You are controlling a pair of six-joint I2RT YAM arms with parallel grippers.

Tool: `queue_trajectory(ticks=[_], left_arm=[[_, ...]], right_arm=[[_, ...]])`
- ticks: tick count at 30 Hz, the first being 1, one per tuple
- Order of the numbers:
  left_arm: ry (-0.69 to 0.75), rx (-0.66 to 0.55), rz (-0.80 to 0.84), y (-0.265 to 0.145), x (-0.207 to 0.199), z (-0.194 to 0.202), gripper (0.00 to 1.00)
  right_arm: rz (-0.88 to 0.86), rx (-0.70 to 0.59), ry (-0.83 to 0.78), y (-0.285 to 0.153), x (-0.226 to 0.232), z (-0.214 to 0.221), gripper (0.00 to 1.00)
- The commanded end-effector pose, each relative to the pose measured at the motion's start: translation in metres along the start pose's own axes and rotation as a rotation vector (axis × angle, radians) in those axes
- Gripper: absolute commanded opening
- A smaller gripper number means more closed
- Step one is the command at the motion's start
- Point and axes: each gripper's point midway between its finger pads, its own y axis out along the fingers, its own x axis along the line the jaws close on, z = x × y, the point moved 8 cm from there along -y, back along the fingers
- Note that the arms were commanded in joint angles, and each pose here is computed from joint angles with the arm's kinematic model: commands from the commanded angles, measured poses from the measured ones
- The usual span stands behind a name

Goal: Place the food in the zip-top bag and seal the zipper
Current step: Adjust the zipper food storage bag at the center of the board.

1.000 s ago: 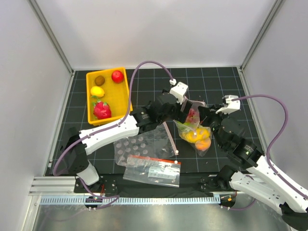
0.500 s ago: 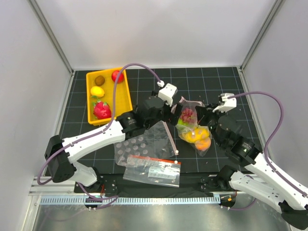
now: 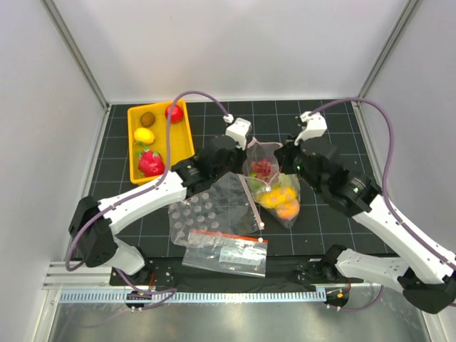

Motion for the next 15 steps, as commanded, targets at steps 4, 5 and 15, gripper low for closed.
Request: queue_trajectory(ticks=[4,5,15], left_arm=[[-0.054,-0.194,-0.062,-0.050,0.021,-0.037,0.00],[-0.057,-0.199,-0.072,-0.051,0.023,-0.035,0.00],[-0.108,-0.199,-0.084,-0.058,0.035,-0.033,0.00]], right_arm=[[-0.072,0.116,-0.020,-0.005,0.024,-0.025,0.10],[-0.096,0.131,-0.022,-0.005,0.028,-0.027,0.16],[-0.463,0.120,-0.061,-0.021,0.050,-0.015,0.84]])
